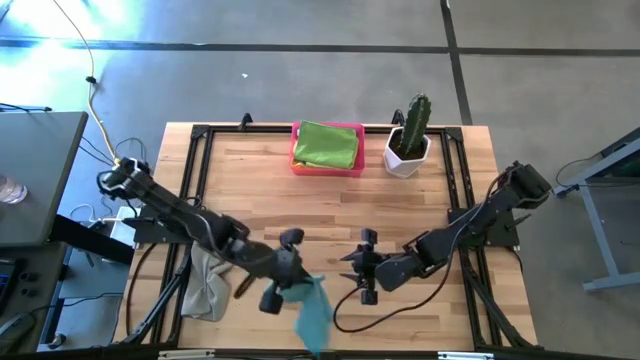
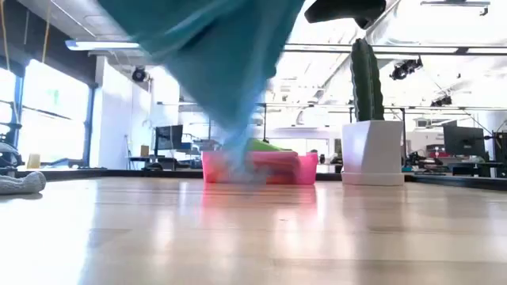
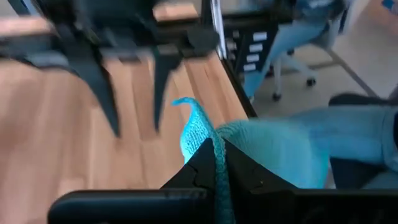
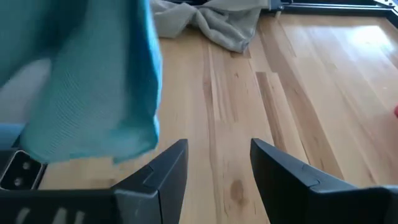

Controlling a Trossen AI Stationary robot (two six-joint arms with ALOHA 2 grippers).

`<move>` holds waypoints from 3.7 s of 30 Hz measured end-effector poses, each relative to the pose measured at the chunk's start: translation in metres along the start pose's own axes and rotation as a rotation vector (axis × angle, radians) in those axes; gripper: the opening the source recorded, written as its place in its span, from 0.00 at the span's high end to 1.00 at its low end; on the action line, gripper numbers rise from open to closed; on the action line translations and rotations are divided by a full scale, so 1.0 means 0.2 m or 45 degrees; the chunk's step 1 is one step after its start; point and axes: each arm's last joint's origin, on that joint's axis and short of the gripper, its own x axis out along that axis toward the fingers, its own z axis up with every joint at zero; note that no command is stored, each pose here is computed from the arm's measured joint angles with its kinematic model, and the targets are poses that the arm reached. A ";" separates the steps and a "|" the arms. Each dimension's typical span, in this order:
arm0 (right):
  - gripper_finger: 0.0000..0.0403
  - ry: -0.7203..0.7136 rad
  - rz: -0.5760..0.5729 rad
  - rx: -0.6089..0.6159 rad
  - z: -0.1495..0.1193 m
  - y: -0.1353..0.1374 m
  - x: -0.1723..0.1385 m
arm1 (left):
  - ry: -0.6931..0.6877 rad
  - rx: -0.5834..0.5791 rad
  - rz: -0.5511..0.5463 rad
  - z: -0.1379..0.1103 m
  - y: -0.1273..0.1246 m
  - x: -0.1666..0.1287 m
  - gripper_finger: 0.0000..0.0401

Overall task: Fold microfiber towels
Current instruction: Fold the blue microfiber cloth on the table

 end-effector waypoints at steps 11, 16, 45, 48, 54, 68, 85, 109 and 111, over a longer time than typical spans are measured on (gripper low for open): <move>0.59 -0.155 0.007 0.009 0.06 0.01 0.00 | -0.034 0.026 0.033 0.04 0.11 -0.10 1.00; 0.59 -0.206 -0.108 -0.002 0.08 -0.01 0.00 | 0.031 0.023 0.019 0.00 0.13 -0.04 1.00; 0.59 -0.424 0.056 -0.041 0.17 0.03 -0.03 | -0.029 0.095 0.014 0.00 0.16 0.06 1.00; 0.59 -0.419 0.053 -0.044 0.17 0.02 -0.02 | -0.023 0.086 0.002 0.00 0.14 0.07 1.00; 0.59 -0.411 0.041 -0.044 0.17 0.01 -0.02 | -0.023 0.084 -0.020 -0.01 0.11 0.06 1.00; 0.40 -0.422 0.052 -0.021 0.18 0.01 -0.02 | -0.021 0.055 -0.027 -0.01 0.10 0.06 1.00; 0.38 -0.443 0.200 0.119 0.19 0.03 -0.03 | -0.017 0.052 -0.063 -0.01 0.09 0.06 1.00; 0.38 -0.416 0.124 0.111 0.18 0.01 -0.02 | -0.039 0.054 -0.056 0.00 0.09 0.06 1.00; 0.39 -0.417 0.117 0.115 0.18 0.00 -0.02 | -0.047 0.053 -0.057 0.00 0.09 0.06 1.00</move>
